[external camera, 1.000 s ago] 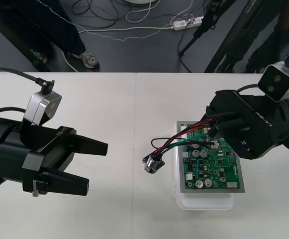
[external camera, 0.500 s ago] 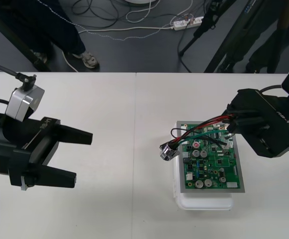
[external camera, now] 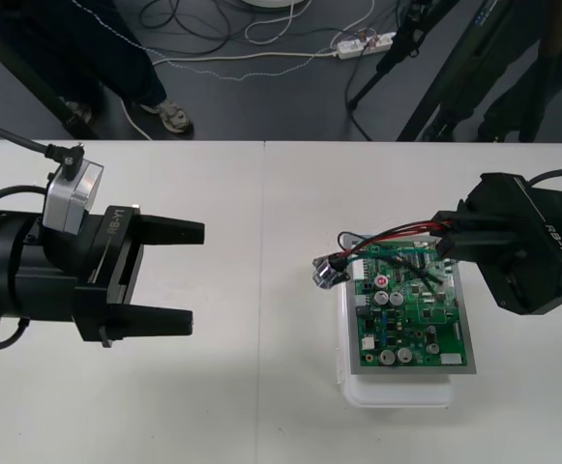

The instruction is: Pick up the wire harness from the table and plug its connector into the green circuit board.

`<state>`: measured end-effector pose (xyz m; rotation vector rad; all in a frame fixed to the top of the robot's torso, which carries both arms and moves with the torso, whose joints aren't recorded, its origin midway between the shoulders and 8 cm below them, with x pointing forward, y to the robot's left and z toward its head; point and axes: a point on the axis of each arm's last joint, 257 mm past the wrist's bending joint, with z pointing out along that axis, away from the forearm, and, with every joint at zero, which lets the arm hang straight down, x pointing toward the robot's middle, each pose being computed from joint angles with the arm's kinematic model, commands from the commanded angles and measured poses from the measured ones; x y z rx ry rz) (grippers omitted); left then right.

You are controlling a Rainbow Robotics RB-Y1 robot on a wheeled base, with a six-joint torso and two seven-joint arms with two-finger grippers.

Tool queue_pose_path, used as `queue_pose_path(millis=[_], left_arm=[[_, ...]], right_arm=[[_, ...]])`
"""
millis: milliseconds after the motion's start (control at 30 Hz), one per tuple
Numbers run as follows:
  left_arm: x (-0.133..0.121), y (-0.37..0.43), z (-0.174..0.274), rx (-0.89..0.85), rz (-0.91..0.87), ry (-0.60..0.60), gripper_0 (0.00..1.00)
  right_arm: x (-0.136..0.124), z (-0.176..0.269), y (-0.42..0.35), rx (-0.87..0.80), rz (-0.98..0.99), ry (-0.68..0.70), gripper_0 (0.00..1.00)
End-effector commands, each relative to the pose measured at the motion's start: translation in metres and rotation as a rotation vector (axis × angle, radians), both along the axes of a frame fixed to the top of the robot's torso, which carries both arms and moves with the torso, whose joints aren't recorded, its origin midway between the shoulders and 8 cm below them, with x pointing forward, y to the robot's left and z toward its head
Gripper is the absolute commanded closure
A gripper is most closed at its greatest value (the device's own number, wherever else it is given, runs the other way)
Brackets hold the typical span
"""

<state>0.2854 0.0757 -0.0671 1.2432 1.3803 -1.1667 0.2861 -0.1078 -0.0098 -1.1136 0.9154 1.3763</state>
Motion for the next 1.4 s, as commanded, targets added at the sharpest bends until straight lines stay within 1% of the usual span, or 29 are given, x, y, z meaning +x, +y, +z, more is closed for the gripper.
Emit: queue_pose_path(millis=[33,167,433,567,667,967,1067,1167,1400], left_arm=[[0.014,-0.015,0.023,-0.042,0.021,-0.213,0.0],[0.013,-0.022,0.036,-0.085,0.008,-0.265,0.0],[0.01,-0.038,0.051,-0.167,-0.008,-0.283,0.0],[0.013,-0.045,0.049,-0.187,-0.012,-0.265,0.0],[0.017,-0.052,0.046,-0.217,-0.027,-0.221,0.0],[0.021,-0.059,0.047,-0.22,-0.044,-0.226,0.0],[0.025,-0.064,0.046,-0.237,-0.048,-0.206,0.0],[0.025,-0.069,0.049,-0.247,-0.067,-0.215,0.0],[0.024,-0.076,0.053,-0.247,-0.1,-0.254,0.0]], right_arm=[[0.005,-0.003,-0.004,-0.057,-0.072,-0.06,1.0],[0.009,-0.001,0.001,-0.061,-0.141,-0.074,1.0],[0.01,-0.005,0.014,-0.108,-0.225,-0.103,1.0],[0.012,-0.008,0.018,-0.132,-0.252,-0.122,1.0],[0.011,-0.01,0.023,-0.162,-0.279,-0.162,1.0],[0.0,-0.016,0.036,-0.223,-0.301,-0.244,1.0],[-0.002,-0.019,0.039,-0.239,-0.304,-0.267,1.0],[-0.003,-0.021,0.044,-0.246,-0.314,-0.285,1.0],[-0.002,-0.019,0.053,-0.224,-0.33,-0.28,1.0]])
